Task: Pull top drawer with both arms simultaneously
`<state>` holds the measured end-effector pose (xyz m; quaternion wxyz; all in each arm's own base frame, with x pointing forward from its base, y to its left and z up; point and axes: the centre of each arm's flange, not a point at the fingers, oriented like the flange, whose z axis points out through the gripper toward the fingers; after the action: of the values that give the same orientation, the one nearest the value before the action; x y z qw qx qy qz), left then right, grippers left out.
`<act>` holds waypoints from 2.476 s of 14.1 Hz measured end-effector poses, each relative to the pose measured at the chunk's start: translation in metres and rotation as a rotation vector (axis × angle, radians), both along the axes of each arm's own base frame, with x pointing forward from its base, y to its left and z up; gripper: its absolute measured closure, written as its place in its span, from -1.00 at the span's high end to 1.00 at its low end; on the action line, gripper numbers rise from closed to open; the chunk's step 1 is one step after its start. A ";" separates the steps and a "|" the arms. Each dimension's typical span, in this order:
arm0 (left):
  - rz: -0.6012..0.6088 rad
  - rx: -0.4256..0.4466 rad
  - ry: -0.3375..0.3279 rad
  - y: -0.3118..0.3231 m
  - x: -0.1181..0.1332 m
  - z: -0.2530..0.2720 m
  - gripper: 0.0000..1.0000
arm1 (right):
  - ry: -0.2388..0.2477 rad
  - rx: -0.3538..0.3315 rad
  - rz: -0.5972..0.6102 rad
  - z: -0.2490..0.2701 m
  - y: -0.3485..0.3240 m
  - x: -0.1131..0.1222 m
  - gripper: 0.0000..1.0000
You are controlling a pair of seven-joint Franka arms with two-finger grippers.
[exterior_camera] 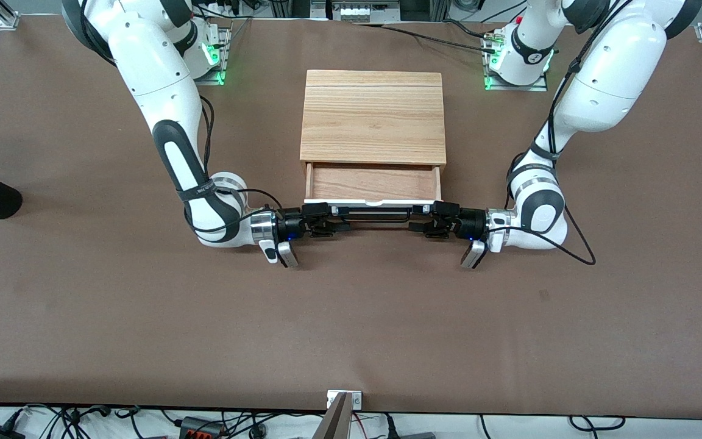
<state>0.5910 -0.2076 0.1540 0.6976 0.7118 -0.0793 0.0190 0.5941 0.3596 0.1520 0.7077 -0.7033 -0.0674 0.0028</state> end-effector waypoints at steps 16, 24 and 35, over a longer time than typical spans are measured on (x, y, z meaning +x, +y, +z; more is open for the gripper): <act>-0.367 0.775 0.206 0.090 0.058 0.220 1.00 | 0.127 -0.509 0.068 0.185 -0.075 0.111 1.00; -0.239 1.362 0.251 0.128 0.058 0.308 1.00 | 0.263 -1.066 0.167 0.240 -0.201 0.097 1.00; 0.152 1.586 0.131 0.159 0.052 0.405 1.00 | 0.078 -1.602 -0.057 0.388 -0.289 0.081 1.00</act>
<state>0.6431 -0.0490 0.5589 -0.0165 0.9989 0.0207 -0.0376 0.6751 0.0701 0.5398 -0.0104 -0.9983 -0.0019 0.0568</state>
